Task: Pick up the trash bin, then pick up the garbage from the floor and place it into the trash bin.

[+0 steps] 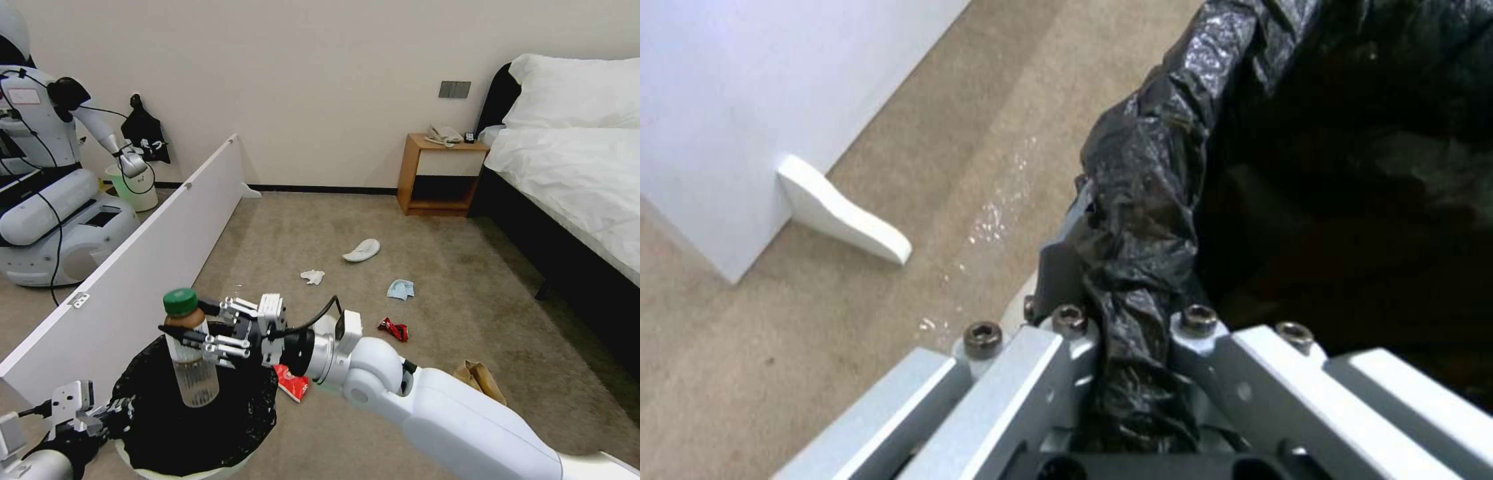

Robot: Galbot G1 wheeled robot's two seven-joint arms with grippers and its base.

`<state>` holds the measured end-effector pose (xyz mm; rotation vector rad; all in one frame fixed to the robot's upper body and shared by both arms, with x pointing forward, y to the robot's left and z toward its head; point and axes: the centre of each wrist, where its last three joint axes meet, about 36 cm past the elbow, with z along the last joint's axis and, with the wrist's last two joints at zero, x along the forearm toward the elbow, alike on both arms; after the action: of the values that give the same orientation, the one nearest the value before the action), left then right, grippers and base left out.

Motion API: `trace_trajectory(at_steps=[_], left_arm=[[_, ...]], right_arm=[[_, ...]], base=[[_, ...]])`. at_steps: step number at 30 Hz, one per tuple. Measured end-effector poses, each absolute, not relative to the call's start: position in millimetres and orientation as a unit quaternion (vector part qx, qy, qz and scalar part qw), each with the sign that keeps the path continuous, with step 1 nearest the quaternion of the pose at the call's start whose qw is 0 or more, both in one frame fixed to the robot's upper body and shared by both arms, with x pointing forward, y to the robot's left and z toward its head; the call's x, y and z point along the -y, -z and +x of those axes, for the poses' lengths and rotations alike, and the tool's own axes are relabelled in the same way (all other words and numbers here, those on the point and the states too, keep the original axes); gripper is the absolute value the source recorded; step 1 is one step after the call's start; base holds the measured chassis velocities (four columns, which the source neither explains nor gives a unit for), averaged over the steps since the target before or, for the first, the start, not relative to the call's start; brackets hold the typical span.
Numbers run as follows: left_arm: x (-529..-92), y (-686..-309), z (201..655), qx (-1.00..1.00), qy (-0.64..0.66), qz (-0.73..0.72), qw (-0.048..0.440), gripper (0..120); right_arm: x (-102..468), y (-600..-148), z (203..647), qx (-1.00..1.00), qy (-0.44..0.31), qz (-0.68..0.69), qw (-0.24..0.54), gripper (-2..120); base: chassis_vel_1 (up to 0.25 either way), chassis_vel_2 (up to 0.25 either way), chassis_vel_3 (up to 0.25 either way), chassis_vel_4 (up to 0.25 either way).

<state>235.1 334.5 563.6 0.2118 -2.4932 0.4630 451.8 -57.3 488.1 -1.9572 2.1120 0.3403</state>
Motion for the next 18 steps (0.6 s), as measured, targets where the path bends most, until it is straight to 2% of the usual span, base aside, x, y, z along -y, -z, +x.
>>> trace_trajectory(at_steps=[2, 3, 4, 6, 7, 9, 10, 11, 12, 15, 18], left_arm=[[-335.0, -564.0, 234.9, 0.933, -0.179, 0.083, 0.3, 3], [-335.6, -565.0, 235.2, 0.929, -0.186, 0.089, 0.307, 3], [-335.6, -565.0, 235.2, 0.929, -0.186, 0.089, 0.307, 3], [-336.2, -566.1, 235.6, 0.926, -0.192, 0.093, 0.313, 3], [-336.2, -566.1, 235.6, 0.926, -0.192, 0.093, 0.313, 3], [-336.5, -566.5, 235.7, 0.925, -0.192, 0.094, 0.313, 3], [-336.5, -566.5, 235.7, 0.925, -0.192, 0.094, 0.313, 3], [-336.5, -566.6, 235.8, 0.925, -0.192, 0.094, 0.314, 3], [-336.5, -566.6, 235.8, 0.925, -0.192, 0.094, 0.314, 3], [-336.4, -567.0, 236.4, 0.925, -0.194, 0.091, 0.313, 3], [-336.4, -567.5, 236.8, 0.926, -0.195, 0.091, 0.312, 3]], right_arm=[[60.5, -484.1, 453.1, -0.727, -0.107, -0.667, 0.12, 42], [63.2, -482.1, 454.4, -0.729, -0.102, -0.666, 0.122, 50], [63.2, -482.1, 454.4, -0.729, -0.102, -0.666, 0.122, 50], [64.7, -480.2, 454.9, -0.728, -0.102, -0.666, 0.124, 60], [64.7, -480.2, 454.9, -0.728, -0.102, -0.666, 0.124, 60], [65.5, -478.1, 454.8, -0.727, -0.102, -0.668, 0.124, 72], [65.5, -478.1, 454.8, -0.727, -0.102, -0.668, 0.124, 72], [65.7, -476.9, 454.9, -0.726, -0.102, -0.669, 0.125, 79], [65.7, -476.9, 454.9, -0.726, -0.102, -0.669, 0.125, 79], [66.4, -476.8, 456.0, -0.723, -0.104, -0.67, 0.13, 95], [66.6, -477.1, 456.3, -0.723, -0.105, -0.67, 0.132, 98]], base=[[0.0, 0.0, 0.0, 0.0], [0.0, 0.0, 0.0, 0.0], [0.0, 0.0, 0.0, 0.0], [0.0, 0.0, 0.0, 0.0], [0.0, 0.0, 0.0, 0.0], [0.0, 0.0, 0.0, 0.0], [0.0, 0.0, 0.0, 0.0], [0.0, 0.0, 0.0, 0.0], [0.0, 0.0, 0.0, 0.0], [0.0, 0.0, 0.0, 0.0], [0.0, 0.0, 0.0, 0.0]])
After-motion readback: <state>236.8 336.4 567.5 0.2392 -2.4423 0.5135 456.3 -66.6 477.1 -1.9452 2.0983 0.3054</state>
